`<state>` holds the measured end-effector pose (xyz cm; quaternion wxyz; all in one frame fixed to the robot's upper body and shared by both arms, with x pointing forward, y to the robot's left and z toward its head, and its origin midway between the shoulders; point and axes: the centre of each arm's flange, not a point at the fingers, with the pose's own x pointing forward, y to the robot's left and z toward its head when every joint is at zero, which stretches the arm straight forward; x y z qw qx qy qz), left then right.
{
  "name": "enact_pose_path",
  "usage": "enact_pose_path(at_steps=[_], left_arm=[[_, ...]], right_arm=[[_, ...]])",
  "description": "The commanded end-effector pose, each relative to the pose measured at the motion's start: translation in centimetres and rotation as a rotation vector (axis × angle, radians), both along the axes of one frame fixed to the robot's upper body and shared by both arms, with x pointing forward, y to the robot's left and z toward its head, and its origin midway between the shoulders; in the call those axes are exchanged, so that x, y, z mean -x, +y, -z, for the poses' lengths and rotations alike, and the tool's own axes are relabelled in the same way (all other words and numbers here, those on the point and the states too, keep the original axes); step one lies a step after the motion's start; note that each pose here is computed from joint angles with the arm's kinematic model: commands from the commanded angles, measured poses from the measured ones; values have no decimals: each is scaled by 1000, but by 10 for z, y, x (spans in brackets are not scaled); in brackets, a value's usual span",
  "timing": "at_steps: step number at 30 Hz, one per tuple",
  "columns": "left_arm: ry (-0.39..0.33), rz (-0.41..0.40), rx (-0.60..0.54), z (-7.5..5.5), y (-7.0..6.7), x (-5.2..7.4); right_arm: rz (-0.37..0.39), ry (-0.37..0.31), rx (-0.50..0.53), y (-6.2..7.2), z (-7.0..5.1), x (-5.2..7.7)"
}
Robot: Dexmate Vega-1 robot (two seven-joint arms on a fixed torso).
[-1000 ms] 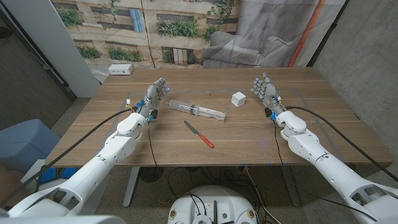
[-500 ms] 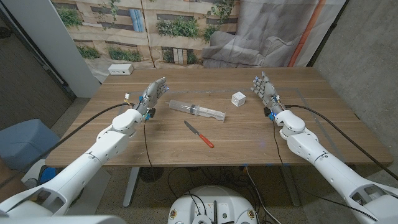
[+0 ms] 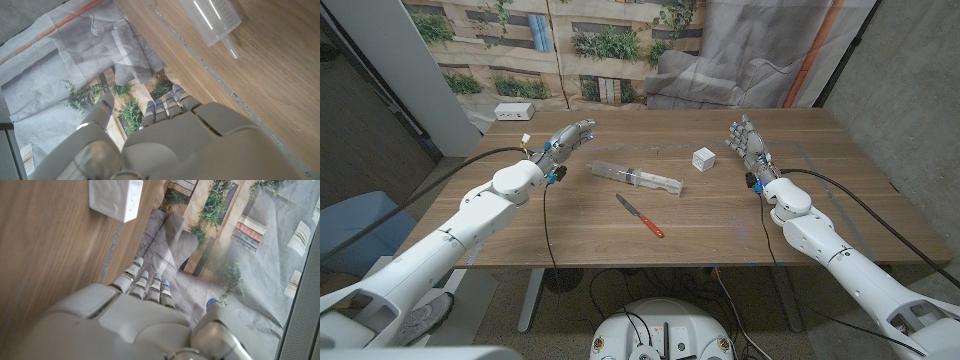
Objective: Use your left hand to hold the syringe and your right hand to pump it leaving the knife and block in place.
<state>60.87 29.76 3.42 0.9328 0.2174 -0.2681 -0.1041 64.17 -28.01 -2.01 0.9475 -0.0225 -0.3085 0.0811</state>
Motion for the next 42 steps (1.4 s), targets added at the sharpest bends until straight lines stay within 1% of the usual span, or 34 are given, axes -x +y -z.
enact_pose_path(at_steps=[1,4,7,10,14,18,21,25,27,31,35,39,42], left_arm=[[-32,-94,-229,-27,-9,16],[-42,-117,-289,-32,-12,20],[-33,-124,-370,-38,-13,21],[-50,-141,-473,-44,-16,23],[-77,-150,-572,-51,-21,22],[-100,-180,-680,-61,-27,23],[-117,-198,-746,-68,-30,25],[-128,-200,-814,-76,-32,28],[-124,-197,-847,-78,-33,30],[-108,-215,-957,-81,-38,31],[-102,-218,-1058,-82,-44,31],[-88,-207,-1129,-85,-48,30],[-83,-216,-1197,-88,-52,30]], right_arm=[[-7,-18,10,-7,-1,-1],[-6,-16,14,-10,-2,-2],[-4,-18,11,-12,-2,-2],[-6,-14,9,-13,-1,-3],[-6,-12,5,-14,0,-4],[-5,-14,1,-15,0,-5],[-6,-14,1,-17,0,-6],[-1,-16,-1,-19,0,-6],[2,-17,-1,-20,0,-6],[4,-22,-7,-21,1,-5],[5,-21,-12,-21,2,-5],[1,-19,-16,-20,3,-5],[-3,-16,-22,-18,6,-6]])
